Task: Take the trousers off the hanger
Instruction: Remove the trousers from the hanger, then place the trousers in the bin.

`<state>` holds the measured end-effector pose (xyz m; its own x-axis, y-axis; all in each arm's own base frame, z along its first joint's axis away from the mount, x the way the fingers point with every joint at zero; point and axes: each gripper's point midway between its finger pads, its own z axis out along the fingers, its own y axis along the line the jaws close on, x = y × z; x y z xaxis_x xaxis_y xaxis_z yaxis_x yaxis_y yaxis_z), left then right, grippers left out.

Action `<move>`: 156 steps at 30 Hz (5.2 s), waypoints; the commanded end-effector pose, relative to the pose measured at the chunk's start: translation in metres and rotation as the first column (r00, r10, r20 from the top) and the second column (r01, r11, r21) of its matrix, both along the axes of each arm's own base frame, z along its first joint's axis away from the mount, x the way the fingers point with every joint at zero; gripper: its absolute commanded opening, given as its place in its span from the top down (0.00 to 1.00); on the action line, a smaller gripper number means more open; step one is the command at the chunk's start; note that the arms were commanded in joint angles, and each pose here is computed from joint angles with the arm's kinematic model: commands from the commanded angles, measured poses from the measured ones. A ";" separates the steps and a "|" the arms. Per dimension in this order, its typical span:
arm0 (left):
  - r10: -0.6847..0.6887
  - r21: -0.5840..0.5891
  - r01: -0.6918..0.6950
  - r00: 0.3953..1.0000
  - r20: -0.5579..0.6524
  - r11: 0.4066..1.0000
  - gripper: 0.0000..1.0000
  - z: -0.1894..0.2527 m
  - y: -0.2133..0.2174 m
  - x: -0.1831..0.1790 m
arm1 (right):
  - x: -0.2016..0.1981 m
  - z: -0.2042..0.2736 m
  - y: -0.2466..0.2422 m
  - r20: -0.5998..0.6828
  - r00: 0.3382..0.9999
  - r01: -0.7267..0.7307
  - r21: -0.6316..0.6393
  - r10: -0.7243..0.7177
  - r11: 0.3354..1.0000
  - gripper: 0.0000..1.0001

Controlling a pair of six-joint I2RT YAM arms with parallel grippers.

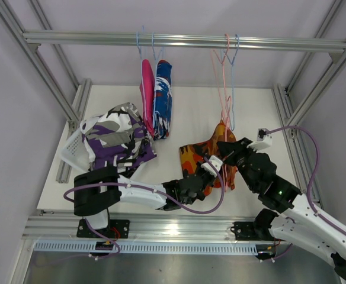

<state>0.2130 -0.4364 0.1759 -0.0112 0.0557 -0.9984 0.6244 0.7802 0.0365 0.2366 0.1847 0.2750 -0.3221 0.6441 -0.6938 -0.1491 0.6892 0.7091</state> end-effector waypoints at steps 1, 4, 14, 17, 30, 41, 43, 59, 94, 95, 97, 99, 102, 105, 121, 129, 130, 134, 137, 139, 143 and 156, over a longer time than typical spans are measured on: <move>0.058 -0.201 -0.045 0.997 0.060 0.978 0.99 0.071 0.003 0.018 | -0.009 -0.016 0.009 -0.029 0.997 -0.071 -0.032 0.070 0.997 1.00; 0.062 -0.202 -0.046 0.995 0.073 0.978 0.99 0.077 0.008 0.018 | -0.010 -0.018 0.009 -0.031 0.997 -0.074 -0.033 0.073 0.997 1.00; 0.113 -0.223 -0.077 0.982 0.151 0.972 0.99 0.134 0.037 0.017 | -0.007 -0.034 0.006 -0.054 0.997 -0.057 -0.066 0.053 0.996 1.00; 0.119 -0.245 -0.073 0.977 0.177 0.967 0.99 0.163 0.049 0.014 | -0.005 -0.040 0.004 -0.063 0.997 -0.049 -0.080 0.044 0.996 1.00; 0.130 -0.302 -0.050 0.960 0.248 0.952 0.99 0.254 0.100 -0.002 | 0.002 -0.053 0.000 -0.082 0.996 -0.027 -0.088 0.020 0.996 1.00; 0.220 -0.373 -0.113 0.941 0.256 0.921 0.99 0.307 0.186 -0.015 | 0.005 -0.061 0.004 -0.090 0.996 -0.039 -0.110 0.029 0.993 1.00; 0.236 -0.399 -0.122 0.938 0.252 0.909 0.99 0.317 0.202 -0.018 | 0.006 -0.062 0.005 -0.090 0.995 -0.043 -0.116 0.033 0.992 1.00; 0.532 -0.561 -0.356 0.826 0.186 0.748 0.99 0.375 0.359 -0.028 | 0.010 -0.080 0.006 -0.124 0.992 -0.046 -0.160 0.026 0.986 1.00; 0.853 -0.438 -0.842 0.453 -0.259 0.315 0.99 0.186 0.447 0.004 | 0.018 -0.102 0.010 -0.161 0.987 -0.054 -0.203 0.021 0.978 1.00; 0.864 -0.412 -0.861 0.427 -0.265 0.299 0.99 0.179 0.449 0.004 | 0.018 -0.103 0.010 -0.163 0.986 -0.053 -0.205 0.019 0.977 1.00; 0.869 -0.410 -0.874 0.397 -0.294 0.260 0.99 0.171 0.445 0.011 | 0.019 -0.104 0.009 -0.165 0.986 -0.052 -0.206 0.018 0.977 1.00; 0.883 -0.390 -0.889 0.367 -0.293 0.240 0.99 0.164 0.444 0.015 | 0.019 -0.104 0.009 -0.163 0.986 -0.053 -0.205 0.020 0.977 1.00; 0.893 -0.379 -0.904 0.325 -0.311 0.197 0.99 0.155 0.443 0.023 | 0.019 -0.106 0.009 -0.166 0.986 -0.055 -0.210 0.020 0.976 1.00; 0.896 -0.366 -0.915 0.298 -0.328 0.170 0.99 0.148 0.443 0.032 | 0.020 -0.107 0.008 -0.166 0.986 -0.053 -0.215 0.017 0.975 1.00; 0.931 -0.287 -0.945 0.238 -0.276 0.156 0.70 0.148 0.424 0.107 | 0.030 -0.118 0.000 -0.174 0.985 -0.048 -0.257 0.002 0.965 1.00; 0.922 -0.274 -0.937 0.287 -0.258 0.215 0.15 0.174 0.413 0.120 | 0.031 -0.117 -0.001 -0.171 0.985 -0.052 -0.263 0.007 0.963 1.00; 0.917 -0.284 -0.932 0.301 -0.261 0.225 0.13 0.182 0.412 0.119 | 0.031 -0.116 -0.001 -0.171 0.985 -0.053 -0.260 0.008 0.964 1.00; 0.901 -0.338 -0.908 0.343 -0.266 0.246 0.06 0.206 0.420 0.100 | 0.030 -0.112 0.001 -0.163 0.986 -0.061 -0.245 0.021 0.968 1.00; 0.891 -0.354 -0.899 0.363 -0.272 0.259 0.02 0.208 0.424 0.090 | 0.027 -0.109 -0.001 -0.156 0.988 -0.060 -0.237 0.023 0.970 1.00; 0.874 -0.383 -0.879 0.402 -0.274 0.285 0.01 0.217 0.425 0.082 | 0.025 -0.106 -0.002 -0.147 0.989 -0.058 -0.232 0.024 0.971 1.00; 0.856 -0.421 -0.859 0.432 -0.286 0.293 0.00 0.221 0.429 0.068 | 0.023 -0.107 -0.007 -0.148 0.989 -0.051 -0.240 0.016 0.970 1.00; 0.793 -0.358 -0.880 0.448 -0.413 0.311 0.04 0.136 0.408 0.075 | 0.023 -0.110 -0.008 -0.150 0.989 -0.052 -0.257 0.013 0.965 1.00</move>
<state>0.2798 -0.0175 0.3419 0.1453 -0.4703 -0.8705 -0.4038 0.7750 -0.4861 0.2577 0.1803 0.1643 -0.4663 0.4426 -0.7659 -0.0827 0.8402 0.5359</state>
